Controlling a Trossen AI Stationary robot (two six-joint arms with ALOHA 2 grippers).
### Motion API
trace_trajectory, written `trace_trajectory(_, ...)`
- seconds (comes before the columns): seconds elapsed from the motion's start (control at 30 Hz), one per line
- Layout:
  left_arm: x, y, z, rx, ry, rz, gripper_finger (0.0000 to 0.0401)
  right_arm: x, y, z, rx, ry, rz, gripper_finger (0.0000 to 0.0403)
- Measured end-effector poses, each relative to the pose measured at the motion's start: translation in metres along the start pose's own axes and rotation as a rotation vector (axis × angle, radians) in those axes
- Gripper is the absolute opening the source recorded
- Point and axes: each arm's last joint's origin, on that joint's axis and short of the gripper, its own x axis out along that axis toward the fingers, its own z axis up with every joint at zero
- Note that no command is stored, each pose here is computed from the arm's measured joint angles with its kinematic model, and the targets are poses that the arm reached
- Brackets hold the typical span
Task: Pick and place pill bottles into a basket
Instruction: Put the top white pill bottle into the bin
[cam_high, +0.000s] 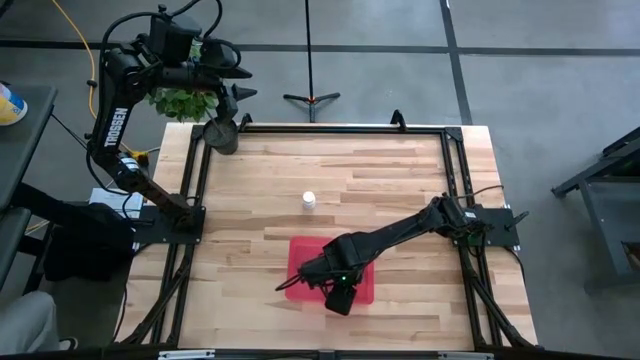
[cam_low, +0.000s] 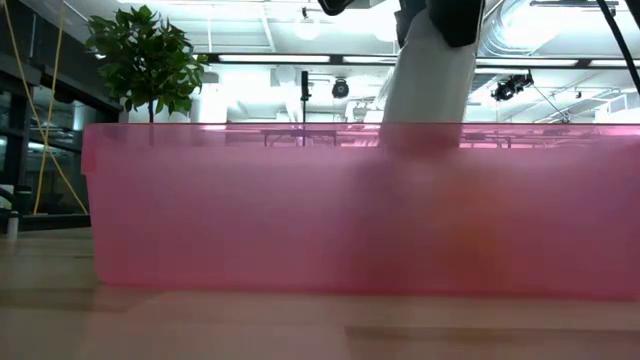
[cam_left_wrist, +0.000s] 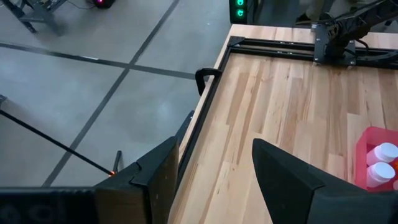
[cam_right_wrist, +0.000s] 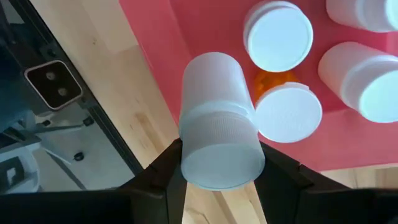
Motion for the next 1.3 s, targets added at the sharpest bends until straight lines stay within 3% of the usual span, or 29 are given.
trace_trajectory(0.37, 0.000, 0.000, 0.000, 0.000, 0.001, 0.000, 0.0237, 0.001, 0.000, 0.000, 0.029, 0.002, -0.002, 0.0144)
trace_trajectory(0.67, 0.000, 0.000, 0.000, 0.000, 0.001, 0.000, 0.0237, 0.032, 0.002, 0.009, 0.037, 0.105, -0.008, 0.0144)
trace_trajectory(1.3, 0.000, 0.000, 0.000, -0.008, 0.001, -0.002, 0.0237, 0.049, -0.001, 0.019, 0.011, 0.139, -0.010, 0.0144)
